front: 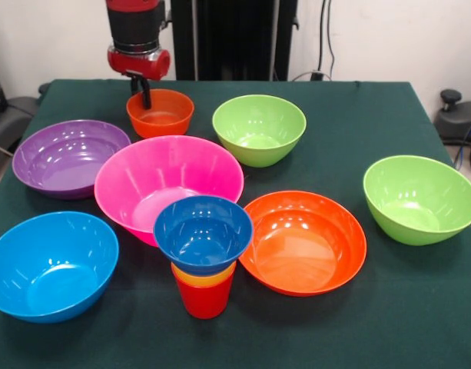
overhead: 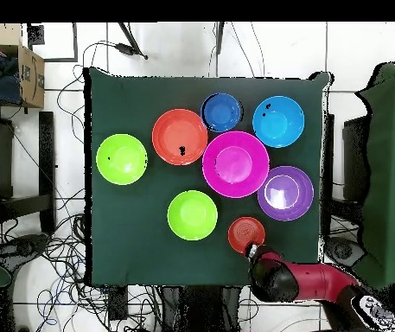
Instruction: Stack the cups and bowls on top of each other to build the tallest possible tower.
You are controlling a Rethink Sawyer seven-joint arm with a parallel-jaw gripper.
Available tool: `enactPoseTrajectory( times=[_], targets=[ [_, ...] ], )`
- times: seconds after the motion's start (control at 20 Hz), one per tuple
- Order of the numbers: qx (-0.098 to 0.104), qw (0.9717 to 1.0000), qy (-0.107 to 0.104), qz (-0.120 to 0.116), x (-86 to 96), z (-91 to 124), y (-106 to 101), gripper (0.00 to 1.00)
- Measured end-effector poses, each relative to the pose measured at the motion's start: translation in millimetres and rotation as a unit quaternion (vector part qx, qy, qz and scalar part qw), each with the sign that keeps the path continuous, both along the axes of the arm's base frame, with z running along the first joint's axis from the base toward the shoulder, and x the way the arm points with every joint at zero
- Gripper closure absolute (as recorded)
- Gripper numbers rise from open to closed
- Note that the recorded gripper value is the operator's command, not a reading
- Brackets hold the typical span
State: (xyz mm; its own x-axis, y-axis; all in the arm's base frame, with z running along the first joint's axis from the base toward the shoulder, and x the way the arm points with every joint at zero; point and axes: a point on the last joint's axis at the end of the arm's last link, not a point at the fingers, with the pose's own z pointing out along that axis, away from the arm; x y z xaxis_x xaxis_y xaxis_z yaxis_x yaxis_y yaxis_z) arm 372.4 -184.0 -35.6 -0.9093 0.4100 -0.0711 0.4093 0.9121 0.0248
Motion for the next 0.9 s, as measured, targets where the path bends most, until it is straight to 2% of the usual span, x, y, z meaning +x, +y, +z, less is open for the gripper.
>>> enactPoseTrajectory(
  times=[0.4, 0.7, 0.9],
  targets=[
    [-0.001, 1.0000, -0.002, 0.001, 1.9, 1, 0, 1.00],
    [-0.006, 0.9998, -0.017, -0.006, 20.2, 14, -6, 1.00],
    [-0.012, 0.9995, -0.011, -0.026, 37.3, 31, -15, 1.00]
  ],
)
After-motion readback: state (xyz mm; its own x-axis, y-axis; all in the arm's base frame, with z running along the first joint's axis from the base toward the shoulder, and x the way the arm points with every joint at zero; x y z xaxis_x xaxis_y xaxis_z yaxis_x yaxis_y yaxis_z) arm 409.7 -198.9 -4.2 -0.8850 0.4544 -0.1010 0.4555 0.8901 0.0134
